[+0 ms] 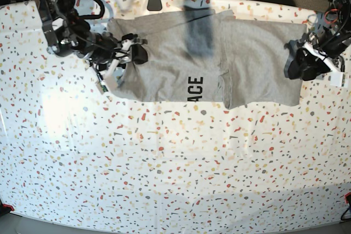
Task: Fold the T-shirt properly
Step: 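Release the shirt and raise both grippers away from the folded bundle, then grasp the folded shirt's edge with both grippers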
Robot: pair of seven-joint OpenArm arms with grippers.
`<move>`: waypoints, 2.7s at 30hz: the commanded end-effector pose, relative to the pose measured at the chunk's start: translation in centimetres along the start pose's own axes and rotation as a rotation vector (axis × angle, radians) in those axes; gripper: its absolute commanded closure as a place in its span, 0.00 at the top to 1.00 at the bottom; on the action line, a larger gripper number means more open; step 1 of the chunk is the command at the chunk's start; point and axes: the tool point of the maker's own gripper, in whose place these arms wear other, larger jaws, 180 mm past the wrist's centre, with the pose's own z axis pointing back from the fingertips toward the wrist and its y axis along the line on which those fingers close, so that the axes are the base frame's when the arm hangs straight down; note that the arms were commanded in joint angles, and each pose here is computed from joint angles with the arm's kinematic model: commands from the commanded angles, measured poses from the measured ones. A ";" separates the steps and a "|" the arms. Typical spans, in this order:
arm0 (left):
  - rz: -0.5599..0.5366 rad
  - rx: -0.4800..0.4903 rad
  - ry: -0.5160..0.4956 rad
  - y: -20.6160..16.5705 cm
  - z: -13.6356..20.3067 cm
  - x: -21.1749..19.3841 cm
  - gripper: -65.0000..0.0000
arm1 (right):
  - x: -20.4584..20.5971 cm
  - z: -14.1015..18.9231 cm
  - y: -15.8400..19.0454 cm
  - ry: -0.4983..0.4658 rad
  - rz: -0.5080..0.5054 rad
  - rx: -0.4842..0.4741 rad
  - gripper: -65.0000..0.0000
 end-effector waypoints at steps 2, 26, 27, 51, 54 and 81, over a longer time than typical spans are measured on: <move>-0.026 -0.008 -0.043 -0.1 0.3 1.5 0.47 | -1.0 0.0 -0.2 0.048 0.027 -0.020 0.21; -0.066 0.047 0.005 1.1 0.3 0.4 0.47 | 4.0 6.2 -5.5 -0.048 0.135 -0.221 0.00; -0.057 0.048 0.006 1.3 0.2 0.2 0.47 | 4.1 6.3 -4.8 -0.052 0.135 -0.198 0.00; 0.031 -0.044 0.164 -0.7 -3.8 -8.4 0.47 | 12.1 3.0 20.3 -0.375 0.380 0.205 0.00; 0.031 -0.044 0.169 -0.7 -3.8 -8.5 0.47 | 12.9 2.1 22.2 -0.377 0.400 0.246 0.00; -0.063 -0.002 0.108 3.9 -0.9 -3.4 0.47 | 13.2 -5.6 31.0 -0.236 0.460 0.421 0.00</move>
